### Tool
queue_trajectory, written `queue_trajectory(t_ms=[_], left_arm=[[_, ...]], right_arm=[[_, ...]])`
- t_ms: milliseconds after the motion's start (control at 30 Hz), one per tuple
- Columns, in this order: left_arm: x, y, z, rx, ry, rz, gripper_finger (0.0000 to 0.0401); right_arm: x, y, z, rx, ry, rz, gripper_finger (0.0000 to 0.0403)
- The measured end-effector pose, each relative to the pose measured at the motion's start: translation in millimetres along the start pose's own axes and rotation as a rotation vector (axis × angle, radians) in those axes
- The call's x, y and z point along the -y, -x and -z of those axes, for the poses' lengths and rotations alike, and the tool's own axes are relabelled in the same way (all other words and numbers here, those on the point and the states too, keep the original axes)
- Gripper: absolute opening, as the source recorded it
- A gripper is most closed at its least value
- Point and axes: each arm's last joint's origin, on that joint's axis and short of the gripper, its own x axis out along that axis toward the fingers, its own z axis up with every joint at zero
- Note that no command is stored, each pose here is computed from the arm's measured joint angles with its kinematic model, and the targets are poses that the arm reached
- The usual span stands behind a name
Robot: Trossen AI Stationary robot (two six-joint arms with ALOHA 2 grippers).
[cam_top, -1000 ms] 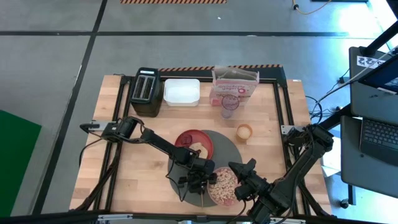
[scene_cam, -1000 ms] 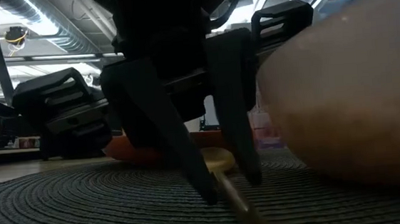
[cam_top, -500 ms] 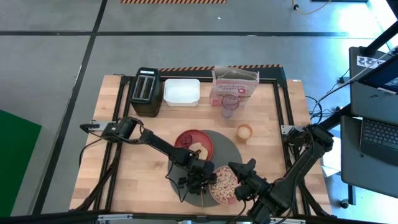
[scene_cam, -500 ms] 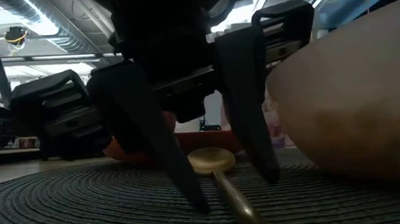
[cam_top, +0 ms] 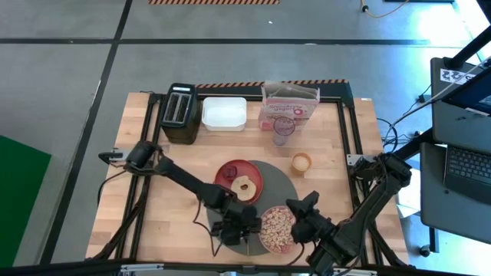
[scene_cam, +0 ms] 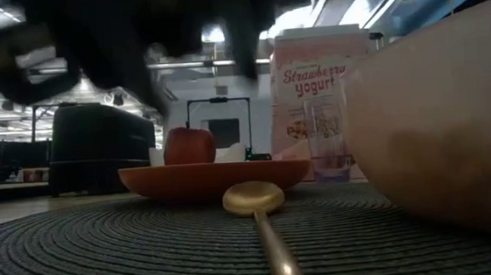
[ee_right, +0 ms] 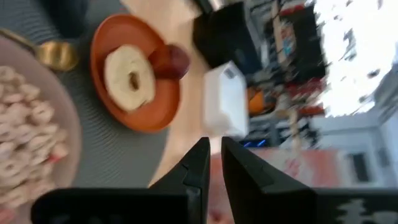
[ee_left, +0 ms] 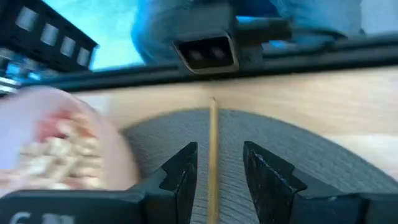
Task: Arrange a breakfast setting
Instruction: Adjust the pink bowl on the gray place mat
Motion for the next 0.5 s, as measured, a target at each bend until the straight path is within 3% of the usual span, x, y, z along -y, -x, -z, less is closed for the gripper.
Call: queue_trajectory(t_ms=[233, 367, 500], left_arm=[[-1.4, 29.6, -35.6, -0.019, 0.026, -0.114, 0.0124], [1.3, 33.6, -37.2, -0.104, 0.174, -0.154, 0.0124], [12.6, 30.5, -28.0, -0.217, 0.307, -0.091, 0.0124]], right_arm=[[-26.7, 13.3, 30.7, -0.127, -0.099, -0.132, 0.0044], [-47.0, 18.8, 52.6, -0.211, -0.139, -0.194, 0.0044], [-60.9, 22.3, 63.2, -0.186, -0.175, -0.203, 0.0044]])
